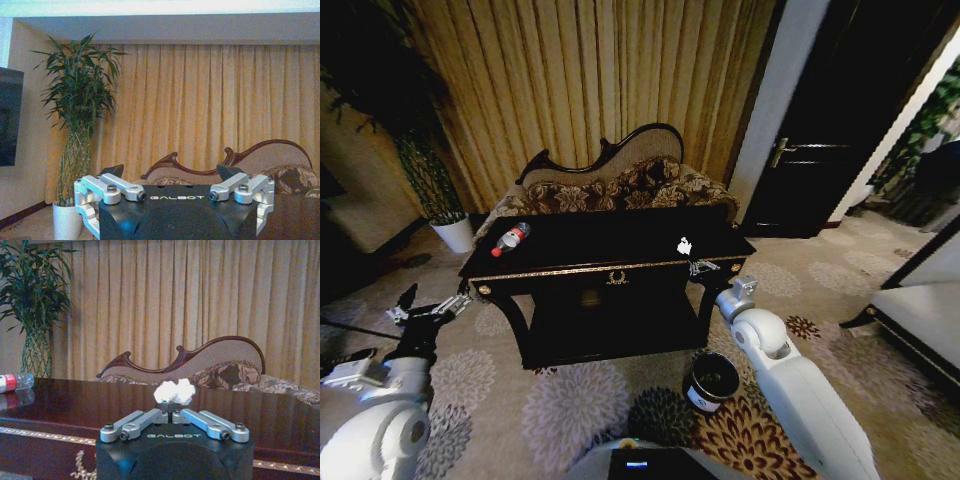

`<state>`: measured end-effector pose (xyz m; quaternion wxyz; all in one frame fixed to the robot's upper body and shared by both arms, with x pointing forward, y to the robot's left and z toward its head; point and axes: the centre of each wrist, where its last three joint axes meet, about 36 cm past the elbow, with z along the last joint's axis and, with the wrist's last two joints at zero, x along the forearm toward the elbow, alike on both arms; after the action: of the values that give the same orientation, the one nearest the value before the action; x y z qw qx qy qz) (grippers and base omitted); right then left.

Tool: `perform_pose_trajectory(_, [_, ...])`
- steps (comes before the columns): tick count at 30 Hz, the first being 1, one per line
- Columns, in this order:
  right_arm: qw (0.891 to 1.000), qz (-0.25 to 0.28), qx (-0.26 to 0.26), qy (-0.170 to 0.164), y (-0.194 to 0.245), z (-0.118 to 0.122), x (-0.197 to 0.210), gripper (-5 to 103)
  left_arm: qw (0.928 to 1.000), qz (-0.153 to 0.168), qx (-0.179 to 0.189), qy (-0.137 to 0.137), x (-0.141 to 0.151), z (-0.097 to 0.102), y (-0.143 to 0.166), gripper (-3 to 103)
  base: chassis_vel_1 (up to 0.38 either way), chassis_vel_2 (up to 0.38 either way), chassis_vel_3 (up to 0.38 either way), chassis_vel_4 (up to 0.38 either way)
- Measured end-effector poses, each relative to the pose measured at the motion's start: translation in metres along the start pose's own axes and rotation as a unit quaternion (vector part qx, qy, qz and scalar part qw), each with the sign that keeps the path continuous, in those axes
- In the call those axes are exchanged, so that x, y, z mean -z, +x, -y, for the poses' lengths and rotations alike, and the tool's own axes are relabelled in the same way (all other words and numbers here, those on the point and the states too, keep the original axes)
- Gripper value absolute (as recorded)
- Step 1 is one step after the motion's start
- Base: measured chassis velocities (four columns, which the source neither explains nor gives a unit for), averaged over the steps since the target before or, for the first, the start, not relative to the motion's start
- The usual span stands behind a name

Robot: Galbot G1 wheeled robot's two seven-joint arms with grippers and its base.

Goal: Move to the front of the table and place the trash on the table into the trash bin.

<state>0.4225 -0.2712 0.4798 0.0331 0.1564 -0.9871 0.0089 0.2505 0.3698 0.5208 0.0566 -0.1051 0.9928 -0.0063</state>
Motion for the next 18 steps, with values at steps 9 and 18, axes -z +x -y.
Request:
perform_pose_trajectory(9, [1.0,0.004,0.0,0.002,-0.0021,-0.0032,-0.0051,0,1.0,-0.002,0.001,0.003,-0.0024,0.0015,0.0003,100,0.098,-0.101,-0.097,0.092])
perform_pose_trajectory(18, [1.0,0.003,-0.002,0.0,-0.0035,-0.003,-0.0086,0,1.0,-0.003,-0.003,0.0,-0.0028,0.0016,0.0003,100,0.003,-0.006,-0.003,0.005])
